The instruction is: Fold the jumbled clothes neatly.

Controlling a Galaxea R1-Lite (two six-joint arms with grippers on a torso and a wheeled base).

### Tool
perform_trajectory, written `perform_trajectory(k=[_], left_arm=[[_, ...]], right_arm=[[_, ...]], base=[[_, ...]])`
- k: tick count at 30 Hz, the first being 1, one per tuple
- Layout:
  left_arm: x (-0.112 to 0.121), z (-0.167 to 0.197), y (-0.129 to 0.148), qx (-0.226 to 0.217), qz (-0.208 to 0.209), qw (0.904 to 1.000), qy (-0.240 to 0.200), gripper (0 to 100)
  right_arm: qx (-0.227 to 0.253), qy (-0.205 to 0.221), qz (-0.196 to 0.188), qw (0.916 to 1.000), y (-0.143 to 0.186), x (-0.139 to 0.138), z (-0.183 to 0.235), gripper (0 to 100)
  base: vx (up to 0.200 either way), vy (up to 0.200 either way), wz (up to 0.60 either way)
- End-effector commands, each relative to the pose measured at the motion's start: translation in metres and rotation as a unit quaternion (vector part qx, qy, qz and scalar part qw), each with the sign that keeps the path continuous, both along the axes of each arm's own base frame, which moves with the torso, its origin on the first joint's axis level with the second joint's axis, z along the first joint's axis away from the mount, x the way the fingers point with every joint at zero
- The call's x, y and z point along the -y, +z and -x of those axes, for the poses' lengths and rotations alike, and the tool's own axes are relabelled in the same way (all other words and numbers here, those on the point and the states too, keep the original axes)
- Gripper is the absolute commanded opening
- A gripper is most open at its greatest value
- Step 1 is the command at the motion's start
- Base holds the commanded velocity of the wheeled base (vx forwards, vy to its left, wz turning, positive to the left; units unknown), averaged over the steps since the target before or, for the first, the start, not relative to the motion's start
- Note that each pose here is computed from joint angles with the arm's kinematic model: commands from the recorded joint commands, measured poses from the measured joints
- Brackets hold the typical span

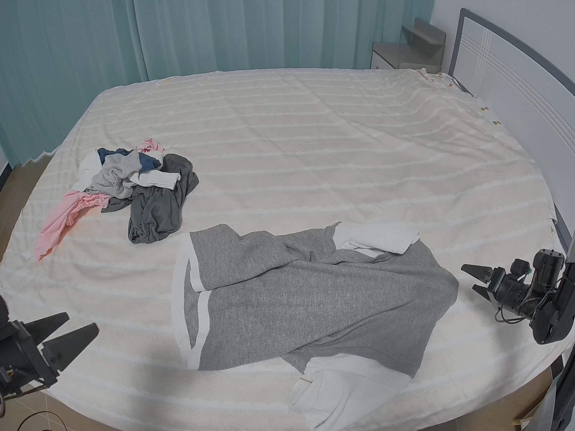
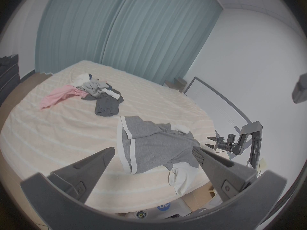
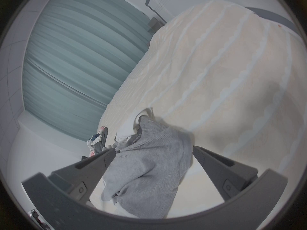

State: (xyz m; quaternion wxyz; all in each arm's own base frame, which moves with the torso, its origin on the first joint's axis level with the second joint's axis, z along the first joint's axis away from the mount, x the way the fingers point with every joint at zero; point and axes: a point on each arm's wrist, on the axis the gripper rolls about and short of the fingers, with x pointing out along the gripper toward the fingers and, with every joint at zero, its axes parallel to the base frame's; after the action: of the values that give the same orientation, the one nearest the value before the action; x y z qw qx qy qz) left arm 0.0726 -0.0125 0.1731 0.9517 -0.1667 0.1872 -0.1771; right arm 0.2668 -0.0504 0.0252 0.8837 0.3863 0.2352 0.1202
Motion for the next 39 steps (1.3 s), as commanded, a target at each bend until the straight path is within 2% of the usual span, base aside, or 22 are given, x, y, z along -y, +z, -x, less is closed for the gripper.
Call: perform_trajectory(k=[1,3,4,5,11,12,14,15,17,19,20,23,29,35,39], left_arm=[[0.025,-0.095,-0.026,-0.100,-0.024,0.9937,-0.045,100],[0.032,-0.121,-0.029,-0.092,-0.036,0.9944,-0.039,100],[0.032,-0.121,-0.029,-0.092,-0.036,0.9944,-0.039,100],[0.041,-0.145,-0.031,-0.089,-0.037,0.9947,-0.036,100],[0.068,-0.197,-0.040,-0.108,-0.053,0.9917,-0.046,100],[0.077,-0.217,-0.044,-0.108,-0.066,0.9913,-0.035,100],[0.083,-0.226,-0.047,-0.112,-0.073,0.9905,-0.033,100],[0.097,-0.239,-0.053,-0.119,-0.086,0.9884,-0.038,100],[0.104,-0.249,-0.056,-0.119,-0.105,0.9864,-0.042,100],[0.104,-0.249,-0.056,-0.119,-0.105,0.9864,-0.042,100],[0.108,-0.261,-0.067,-0.118,-0.157,0.9795,-0.044,100],[0.110,-0.269,-0.087,-0.119,-0.213,0.9684,-0.052,100],[0.111,-0.273,-0.094,-0.109,-0.255,0.9581,-0.071,100],[0.115,-0.284,-0.114,-0.102,-0.324,0.9387,-0.060,100],[0.122,-0.295,-0.124,-0.073,-0.328,0.9410,-0.041,100]], right_arm=[[-0.018,0.024,-0.022,0.9993,0.004,-0.019,0.019,100],[-0.018,0.025,-0.023,0.9993,0.005,-0.020,0.022,100],[-0.018,0.025,-0.023,0.9993,0.005,-0.020,0.022,100],[-0.020,0.026,-0.024,0.9992,0.005,-0.020,0.024,100],[-0.023,0.026,-0.025,0.9991,0.005,-0.020,0.024,100],[-0.023,0.026,-0.025,0.9991,0.004,-0.020,0.024,100],[-0.023,0.026,-0.025,0.9991,0.004,-0.020,0.024,100],[-0.024,0.027,-0.025,0.9990,0.004,-0.021,0.025,100],[-0.024,0.027,-0.026,0.9990,0.004,-0.021,0.025,100],[-0.024,0.027,-0.026,0.9990,0.004,-0.021,0.025,100],[-0.030,0.029,-0.028,0.9988,0.003,-0.021,0.028,100],[-0.034,0.035,-0.031,0.9983,0.003,-0.022,0.031,100],[-0.036,0.036,-0.032,0.9982,0.003,-0.023,0.032,100],[-0.037,0.037,-0.031,0.9981,0.002,-0.023,0.033,100],[-0.038,0.036,-0.032,0.9981,0.002,-0.022,0.033,100]], base=[[0.000,0.000,0.00],[0.000,0.000,0.00],[0.000,0.000,0.00],[0.000,0.000,0.00],[0.000,0.000,0.00],[0.000,0.000,0.00],[0.000,0.000,0.00],[0.000,0.000,0.00],[0.000,0.000,0.00],[0.000,0.000,0.00],[0.000,0.000,0.00],[0.000,0.000,0.00],[0.000,0.000,0.00],[0.000,0.000,0.00],[0.000,0.000,0.00]])
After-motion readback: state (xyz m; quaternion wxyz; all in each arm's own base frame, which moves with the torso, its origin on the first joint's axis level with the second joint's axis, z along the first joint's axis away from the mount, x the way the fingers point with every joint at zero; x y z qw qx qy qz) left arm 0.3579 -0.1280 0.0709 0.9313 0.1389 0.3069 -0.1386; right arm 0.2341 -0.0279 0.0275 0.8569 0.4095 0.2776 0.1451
